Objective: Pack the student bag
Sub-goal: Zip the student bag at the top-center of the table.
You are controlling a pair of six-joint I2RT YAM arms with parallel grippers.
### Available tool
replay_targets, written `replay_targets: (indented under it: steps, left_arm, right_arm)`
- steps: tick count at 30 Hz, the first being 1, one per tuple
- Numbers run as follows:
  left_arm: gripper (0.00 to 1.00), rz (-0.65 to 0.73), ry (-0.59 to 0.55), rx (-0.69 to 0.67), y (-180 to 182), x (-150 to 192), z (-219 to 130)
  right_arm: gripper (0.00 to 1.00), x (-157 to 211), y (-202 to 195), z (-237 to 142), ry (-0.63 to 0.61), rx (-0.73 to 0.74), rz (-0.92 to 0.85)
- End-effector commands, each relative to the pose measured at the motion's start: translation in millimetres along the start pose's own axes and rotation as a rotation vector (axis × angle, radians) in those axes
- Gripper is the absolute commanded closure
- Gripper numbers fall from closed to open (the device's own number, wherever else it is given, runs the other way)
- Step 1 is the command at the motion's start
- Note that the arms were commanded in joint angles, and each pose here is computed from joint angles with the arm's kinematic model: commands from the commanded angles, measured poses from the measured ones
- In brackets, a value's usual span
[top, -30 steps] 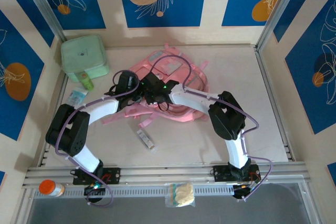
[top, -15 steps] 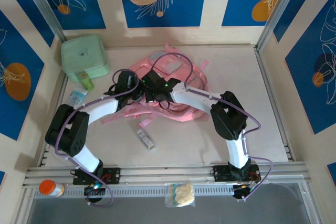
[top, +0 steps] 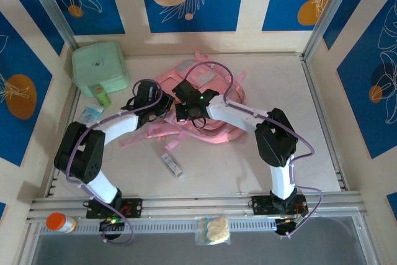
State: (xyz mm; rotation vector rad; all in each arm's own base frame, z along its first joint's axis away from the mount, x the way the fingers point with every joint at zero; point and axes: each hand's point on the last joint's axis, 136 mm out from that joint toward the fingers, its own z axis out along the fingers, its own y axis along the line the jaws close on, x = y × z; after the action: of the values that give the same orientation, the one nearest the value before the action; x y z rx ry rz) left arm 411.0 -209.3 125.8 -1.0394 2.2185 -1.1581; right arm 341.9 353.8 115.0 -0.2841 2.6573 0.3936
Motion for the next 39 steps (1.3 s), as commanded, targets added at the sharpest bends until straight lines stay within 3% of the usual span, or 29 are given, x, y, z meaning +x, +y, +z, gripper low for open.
replay_targets:
  steps: [1, 12, 20, 23, 31, 39]
  left_arm:
    - [1.00, 0.024, -0.034, 0.114, -35, -15, -2]
    - [1.00, 0.021, -0.033, 0.113, -34, -14, -2]
    - [1.00, 0.025, -0.032, 0.116, -35, -13, -2]
    - [1.00, 0.025, -0.032, 0.116, -34, -13, -3]
    - [1.00, 0.040, -0.050, 0.108, -34, -17, -4]
    - [1.00, 0.101, -0.106, 0.024, -31, -60, 1]
  right_arm:
    - [1.00, 6, -6, 10, 0.072, 0.037, 0.013]
    - [0.82, -12, -13, 29, 0.031, 0.126, 0.061]
    - [0.77, -8, -11, 40, 0.014, 0.149, 0.094]
    - [0.78, -9, -8, 43, 0.015, 0.131, 0.103]
    - [0.99, -21, -8, 19, -0.030, 0.132, 0.072]
    - [1.00, 6, -13, -7, 0.058, 0.108, 0.033]
